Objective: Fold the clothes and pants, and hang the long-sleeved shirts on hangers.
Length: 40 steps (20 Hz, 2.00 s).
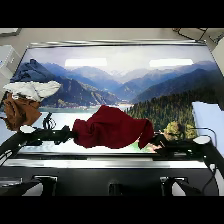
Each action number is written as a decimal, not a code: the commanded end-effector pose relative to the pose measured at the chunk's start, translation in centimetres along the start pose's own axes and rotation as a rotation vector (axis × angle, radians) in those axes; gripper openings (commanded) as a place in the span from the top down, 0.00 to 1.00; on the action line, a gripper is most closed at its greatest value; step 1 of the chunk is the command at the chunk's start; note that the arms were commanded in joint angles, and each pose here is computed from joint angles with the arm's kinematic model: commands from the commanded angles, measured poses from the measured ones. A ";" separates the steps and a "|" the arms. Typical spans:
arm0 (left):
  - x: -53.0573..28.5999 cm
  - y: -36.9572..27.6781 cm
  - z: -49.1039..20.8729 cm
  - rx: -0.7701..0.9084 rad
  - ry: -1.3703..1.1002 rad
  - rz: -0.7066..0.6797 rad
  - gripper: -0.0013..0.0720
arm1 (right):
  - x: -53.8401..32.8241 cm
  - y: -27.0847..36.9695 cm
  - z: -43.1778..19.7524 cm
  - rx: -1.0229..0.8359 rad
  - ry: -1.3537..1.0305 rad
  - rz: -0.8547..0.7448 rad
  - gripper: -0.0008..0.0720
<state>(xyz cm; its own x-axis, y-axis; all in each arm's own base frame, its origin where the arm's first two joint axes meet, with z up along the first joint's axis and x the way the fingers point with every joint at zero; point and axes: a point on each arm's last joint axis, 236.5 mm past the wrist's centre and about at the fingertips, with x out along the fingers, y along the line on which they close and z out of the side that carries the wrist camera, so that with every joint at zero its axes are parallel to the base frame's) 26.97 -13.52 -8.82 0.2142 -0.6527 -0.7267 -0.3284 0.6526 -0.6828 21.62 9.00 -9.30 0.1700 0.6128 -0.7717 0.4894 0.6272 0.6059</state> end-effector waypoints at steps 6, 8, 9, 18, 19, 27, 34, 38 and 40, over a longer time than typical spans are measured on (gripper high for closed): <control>-0.9 -1.2 0.1 0.036 -0.028 -0.023 0.95 | 4.9 3.6 0.8 0.014 -0.096 0.012 0.08; -0.9 -1.3 -0.2 0.037 -0.017 -0.026 0.95 | 5.9 3.4 -0.2 0.023 -0.046 0.002 0.57; -1.0 -1.4 -0.4 0.038 -0.008 -0.030 0.95 | 5.8 3.6 -0.3 0.010 -0.038 0.005 0.89; -21.5 -18.8 10.9 0.439 -0.611 -0.200 0.95 | -13.8 18.3 9.8 -0.643 -0.536 -0.177 0.94; -27.6 -22.8 11.0 0.534 -0.764 -0.224 0.95 | -20.2 21.0 11.1 -0.713 -0.717 -0.237 0.93; -52.5 -35.5 -3.7 0.918 -1.493 -0.163 0.95 | -46.6 27.7 1.1 -0.845 -1.367 -0.274 0.93; -50.2 -29.9 0.2 0.756 -1.391 0.052 0.95 | -37.9 15.4 1.7 -0.621 -0.834 -0.637 0.93; -39.6 -22.5 9.1 0.591 -1.077 0.093 0.95 | -24.4 6.3 3.5 -0.566 -0.378 -0.774 0.93; -31.9 -19.3 13.7 0.537 -0.942 0.089 0.95 | -16.5 2.2 4.1 -0.526 -0.258 -0.730 0.93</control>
<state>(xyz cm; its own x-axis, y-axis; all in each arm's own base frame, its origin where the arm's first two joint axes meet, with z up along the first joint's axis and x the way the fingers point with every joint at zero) 34.47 0.71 35.86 0.9625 -0.1369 -0.2343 0.0470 0.9345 -0.3529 25.51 -3.86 14.65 0.3896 -0.1901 -0.9011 0.1385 0.9794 -0.1467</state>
